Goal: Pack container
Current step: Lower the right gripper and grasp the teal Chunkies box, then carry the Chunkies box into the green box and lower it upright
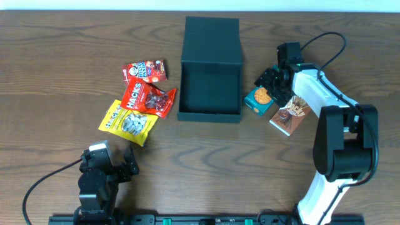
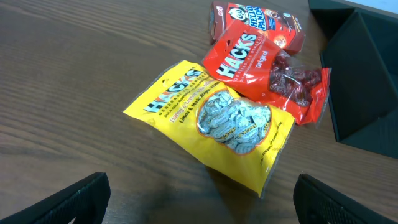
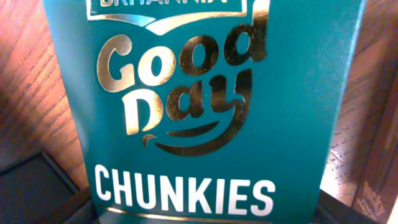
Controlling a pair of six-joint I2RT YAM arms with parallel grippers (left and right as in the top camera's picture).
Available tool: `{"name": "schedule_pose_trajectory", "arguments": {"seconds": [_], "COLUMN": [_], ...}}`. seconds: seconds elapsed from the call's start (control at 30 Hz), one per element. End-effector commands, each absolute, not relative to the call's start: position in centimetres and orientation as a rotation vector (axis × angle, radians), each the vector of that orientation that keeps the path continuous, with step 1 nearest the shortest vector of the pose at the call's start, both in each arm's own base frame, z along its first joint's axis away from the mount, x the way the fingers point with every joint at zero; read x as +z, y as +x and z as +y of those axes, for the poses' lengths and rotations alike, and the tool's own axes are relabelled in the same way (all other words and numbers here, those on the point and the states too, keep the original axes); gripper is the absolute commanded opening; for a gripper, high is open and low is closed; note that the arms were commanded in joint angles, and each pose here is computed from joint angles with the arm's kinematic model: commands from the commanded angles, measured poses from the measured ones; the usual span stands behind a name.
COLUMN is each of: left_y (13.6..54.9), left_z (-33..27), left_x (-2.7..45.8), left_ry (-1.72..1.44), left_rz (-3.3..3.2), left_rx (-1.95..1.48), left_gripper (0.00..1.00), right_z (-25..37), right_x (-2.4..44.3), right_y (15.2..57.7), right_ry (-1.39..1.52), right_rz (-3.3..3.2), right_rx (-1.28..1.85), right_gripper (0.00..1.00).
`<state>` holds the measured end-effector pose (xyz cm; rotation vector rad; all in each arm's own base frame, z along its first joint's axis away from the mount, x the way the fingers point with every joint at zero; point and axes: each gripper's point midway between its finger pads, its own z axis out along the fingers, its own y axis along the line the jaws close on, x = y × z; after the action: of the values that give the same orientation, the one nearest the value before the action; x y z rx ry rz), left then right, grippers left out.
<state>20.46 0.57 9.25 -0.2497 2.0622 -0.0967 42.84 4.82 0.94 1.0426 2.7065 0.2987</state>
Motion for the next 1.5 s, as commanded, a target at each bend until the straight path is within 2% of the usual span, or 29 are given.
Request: {"name": "schedule_pose_trajectory", "arguments": {"seconds": [0.0,0.37,0.67,0.9,1.2,1.33,1.47], "left_y": [20.4,20.4,20.4,20.4,20.4,20.4,20.4], "left_z": [0.9,0.9,0.9,0.9,0.9,0.9,0.9], "left_x": [9.0,9.0,9.0,9.0,9.0,9.0,9.0], "left_ry": [-0.251,-0.251,-0.251,-0.251,-0.251,-0.251,-0.251], "left_rz": [2.062,2.062,2.062,2.062,2.062,2.062,2.062], "left_rx": [-0.073,-0.073,-0.073,-0.073,-0.073,-0.073,-0.073], "left_gripper": [0.95,0.95,0.95,0.95,0.95,0.95,0.95], "right_z": [5.4,6.1,6.6,9.6,18.2,20.3,21.4], "right_x": [0.3,1.9,9.0,14.7,15.3,14.7,14.2], "right_y": [42.9,44.0,47.7,49.4,45.5,43.3,41.3], "right_ry": [1.025,1.010,0.790,0.577,0.333,0.234,0.139], "right_rz": [2.727,2.723,2.689,2.652,2.777,2.847,2.907], "right_rx": [0.295,0.409,0.421,0.450,0.517,0.498,0.456], "right_gripper": [0.73,0.71,0.67,0.67,0.69,0.73,0.82]}}
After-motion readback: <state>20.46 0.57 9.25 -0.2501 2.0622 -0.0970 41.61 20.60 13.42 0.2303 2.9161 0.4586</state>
